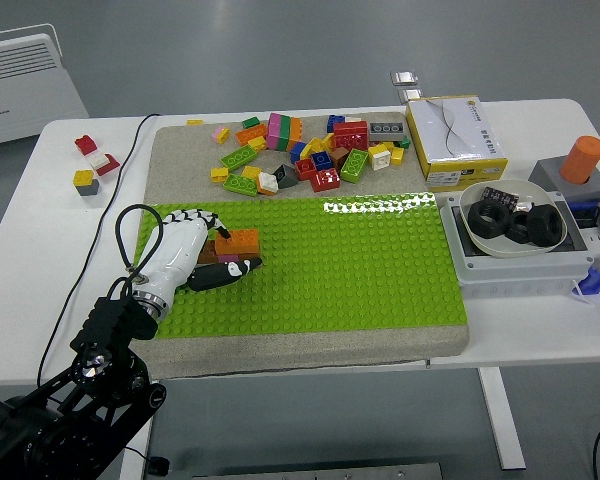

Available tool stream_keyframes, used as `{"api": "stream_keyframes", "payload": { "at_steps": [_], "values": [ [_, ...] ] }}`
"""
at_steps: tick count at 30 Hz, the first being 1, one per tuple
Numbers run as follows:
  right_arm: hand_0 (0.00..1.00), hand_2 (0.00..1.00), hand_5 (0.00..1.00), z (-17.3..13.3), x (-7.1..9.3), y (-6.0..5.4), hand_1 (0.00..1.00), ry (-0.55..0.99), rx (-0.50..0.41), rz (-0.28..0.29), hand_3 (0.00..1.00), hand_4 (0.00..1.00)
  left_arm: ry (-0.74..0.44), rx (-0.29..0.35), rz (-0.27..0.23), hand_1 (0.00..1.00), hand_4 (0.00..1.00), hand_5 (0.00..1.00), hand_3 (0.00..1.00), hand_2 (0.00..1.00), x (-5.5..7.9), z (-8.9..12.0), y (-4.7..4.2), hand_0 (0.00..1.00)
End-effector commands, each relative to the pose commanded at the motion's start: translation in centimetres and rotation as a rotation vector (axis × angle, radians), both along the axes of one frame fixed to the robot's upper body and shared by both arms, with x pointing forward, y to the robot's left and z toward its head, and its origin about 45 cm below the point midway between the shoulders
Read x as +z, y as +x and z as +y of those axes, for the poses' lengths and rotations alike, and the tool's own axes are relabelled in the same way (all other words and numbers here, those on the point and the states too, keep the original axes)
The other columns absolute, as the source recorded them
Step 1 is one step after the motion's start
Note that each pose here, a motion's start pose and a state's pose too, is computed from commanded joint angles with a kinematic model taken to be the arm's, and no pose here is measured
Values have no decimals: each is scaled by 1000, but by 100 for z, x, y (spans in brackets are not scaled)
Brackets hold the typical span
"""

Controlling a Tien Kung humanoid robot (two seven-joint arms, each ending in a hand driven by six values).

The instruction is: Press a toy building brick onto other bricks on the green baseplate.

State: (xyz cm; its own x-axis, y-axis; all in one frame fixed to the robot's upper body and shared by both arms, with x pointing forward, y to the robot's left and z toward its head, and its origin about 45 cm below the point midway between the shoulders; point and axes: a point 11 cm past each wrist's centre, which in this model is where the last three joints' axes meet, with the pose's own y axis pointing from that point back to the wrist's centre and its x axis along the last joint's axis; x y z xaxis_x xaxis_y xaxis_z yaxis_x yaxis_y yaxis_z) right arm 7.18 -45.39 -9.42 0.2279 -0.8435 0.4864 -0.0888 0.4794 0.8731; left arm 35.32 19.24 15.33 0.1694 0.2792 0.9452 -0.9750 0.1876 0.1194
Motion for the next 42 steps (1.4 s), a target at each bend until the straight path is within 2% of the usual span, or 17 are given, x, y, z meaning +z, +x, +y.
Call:
{"api": "stream_keyframes", "payload": {
  "at_steps": [8,25,35,42],
  "values": [
    [753,742,998,0,0,3,676,0,0,-1,790,877,-4,7,0,912,978,782,612,845,-1,-1,-14,937],
    [754,743,998,6,-3,-5,678,1,4,3,790,870,-12,36,28,908,971,773,619,841,-94,69,-40,930],
    [757,744,998,7,-5,-14,679,1,4,7,790,870,-28,-2,-4,903,967,752,617,837,-70,13,-78,921],
    [757,743,998,10,-6,-10,678,2,2,5,790,870,-20,-17,-18,900,963,742,616,838,-63,-10,-73,918]
  ]
}}
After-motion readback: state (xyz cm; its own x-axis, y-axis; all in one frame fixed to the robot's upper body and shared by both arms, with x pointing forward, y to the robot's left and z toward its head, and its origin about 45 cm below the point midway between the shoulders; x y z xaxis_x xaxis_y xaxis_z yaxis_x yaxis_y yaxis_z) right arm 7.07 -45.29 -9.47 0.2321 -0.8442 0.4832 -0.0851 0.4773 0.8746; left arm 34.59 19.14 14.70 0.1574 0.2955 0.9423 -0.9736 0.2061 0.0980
